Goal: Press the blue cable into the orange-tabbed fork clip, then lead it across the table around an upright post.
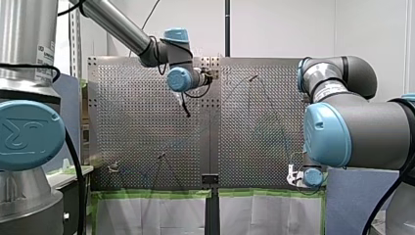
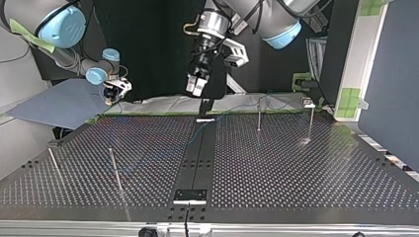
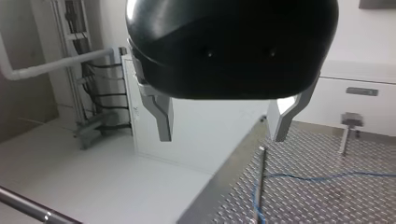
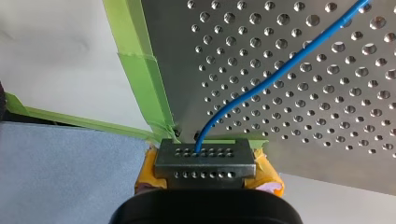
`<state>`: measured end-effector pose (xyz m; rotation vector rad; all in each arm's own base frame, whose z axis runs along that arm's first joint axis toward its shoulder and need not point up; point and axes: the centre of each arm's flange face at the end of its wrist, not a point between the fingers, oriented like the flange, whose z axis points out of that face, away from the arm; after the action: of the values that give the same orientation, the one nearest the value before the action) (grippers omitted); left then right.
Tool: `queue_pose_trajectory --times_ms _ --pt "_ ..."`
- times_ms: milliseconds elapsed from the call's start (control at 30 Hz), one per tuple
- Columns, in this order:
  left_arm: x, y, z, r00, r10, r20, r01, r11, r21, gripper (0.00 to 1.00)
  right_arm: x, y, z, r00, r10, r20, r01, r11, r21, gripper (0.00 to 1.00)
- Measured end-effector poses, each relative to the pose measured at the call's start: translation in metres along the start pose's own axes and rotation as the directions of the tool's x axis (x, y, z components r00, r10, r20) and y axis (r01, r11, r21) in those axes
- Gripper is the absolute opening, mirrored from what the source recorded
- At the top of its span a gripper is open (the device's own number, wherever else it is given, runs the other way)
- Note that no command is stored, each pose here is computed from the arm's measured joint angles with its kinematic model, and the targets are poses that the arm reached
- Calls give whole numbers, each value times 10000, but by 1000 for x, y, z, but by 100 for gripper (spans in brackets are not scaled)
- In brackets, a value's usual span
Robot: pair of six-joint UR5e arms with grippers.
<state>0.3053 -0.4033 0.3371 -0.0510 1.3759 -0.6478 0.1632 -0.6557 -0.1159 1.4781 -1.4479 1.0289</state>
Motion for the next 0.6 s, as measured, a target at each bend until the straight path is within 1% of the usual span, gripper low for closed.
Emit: queue_pose_trajectory --times_ms 100,200,333,600 --pt "9 7 -9 9997 105 -198 -109 9997 -224 100 0 -1 0 10000 -3 0 3 10000 11 0" --pt "24 16 -18 9984 256 -500 -279 9985 -461 100 0 -1 0 10000 -4 0 4 10000 15 0" --pt "46 30 -31 9935 508 -1017 -581 9958 -708 100 0 -1 0 10000 -6 0 6 10000 17 0" --pt "68 49 -58 9821 807 -1699 -978 9907 -950 100 0 -1 0 10000 -7 -1 7 10000 11 0"
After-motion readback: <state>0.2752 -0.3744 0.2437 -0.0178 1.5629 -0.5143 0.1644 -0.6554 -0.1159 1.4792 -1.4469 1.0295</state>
